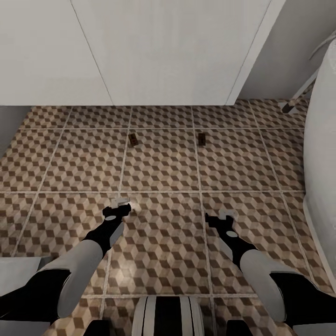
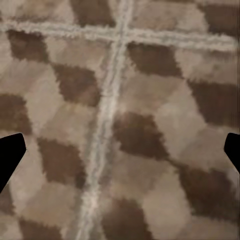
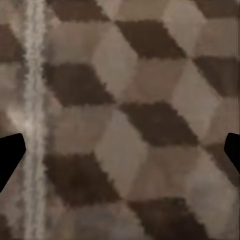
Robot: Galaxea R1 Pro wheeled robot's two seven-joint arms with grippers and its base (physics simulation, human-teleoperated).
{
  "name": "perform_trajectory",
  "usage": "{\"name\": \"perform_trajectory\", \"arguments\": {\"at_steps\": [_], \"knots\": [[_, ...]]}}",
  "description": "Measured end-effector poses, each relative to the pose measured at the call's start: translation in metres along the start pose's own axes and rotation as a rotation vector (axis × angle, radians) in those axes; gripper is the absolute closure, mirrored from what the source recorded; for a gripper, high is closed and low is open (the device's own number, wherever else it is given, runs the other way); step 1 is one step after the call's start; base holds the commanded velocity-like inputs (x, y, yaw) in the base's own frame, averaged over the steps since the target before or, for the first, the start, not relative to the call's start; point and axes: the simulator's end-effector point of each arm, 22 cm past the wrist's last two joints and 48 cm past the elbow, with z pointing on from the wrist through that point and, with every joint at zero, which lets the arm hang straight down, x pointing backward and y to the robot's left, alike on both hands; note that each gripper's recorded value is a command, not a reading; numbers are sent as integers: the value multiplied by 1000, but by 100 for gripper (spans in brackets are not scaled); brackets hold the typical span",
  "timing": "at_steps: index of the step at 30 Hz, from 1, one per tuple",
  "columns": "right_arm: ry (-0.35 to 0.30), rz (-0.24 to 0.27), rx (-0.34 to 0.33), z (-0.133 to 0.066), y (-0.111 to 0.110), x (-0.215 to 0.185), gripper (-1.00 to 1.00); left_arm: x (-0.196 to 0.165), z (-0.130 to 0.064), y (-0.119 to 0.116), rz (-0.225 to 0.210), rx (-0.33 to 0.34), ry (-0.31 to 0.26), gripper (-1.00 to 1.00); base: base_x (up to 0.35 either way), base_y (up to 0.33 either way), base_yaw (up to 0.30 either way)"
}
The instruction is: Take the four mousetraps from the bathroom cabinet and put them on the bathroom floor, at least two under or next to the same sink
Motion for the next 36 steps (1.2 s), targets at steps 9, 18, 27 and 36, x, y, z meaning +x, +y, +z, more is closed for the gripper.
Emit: {"name": "perform_trajectory", "arguments": {"at_steps": [9,18,27,36], "knots": [[-37,2,-1,-9,0,-25,-100,-26,-12,2,-9,1,-39,-100,0,0,0],[-74,4,-1,-19,-2,-50,-100,-51,-24,3,-17,4,-76,-100,0,0,0],[-109,5,-2,-29,-3,-75,-100,-75,-38,5,-25,7,-111,-100,0,0,0],[-145,9,-2,-41,-4,-99,-100,-98,-53,6,-34,13,-146,-100,0,0,0]]}}
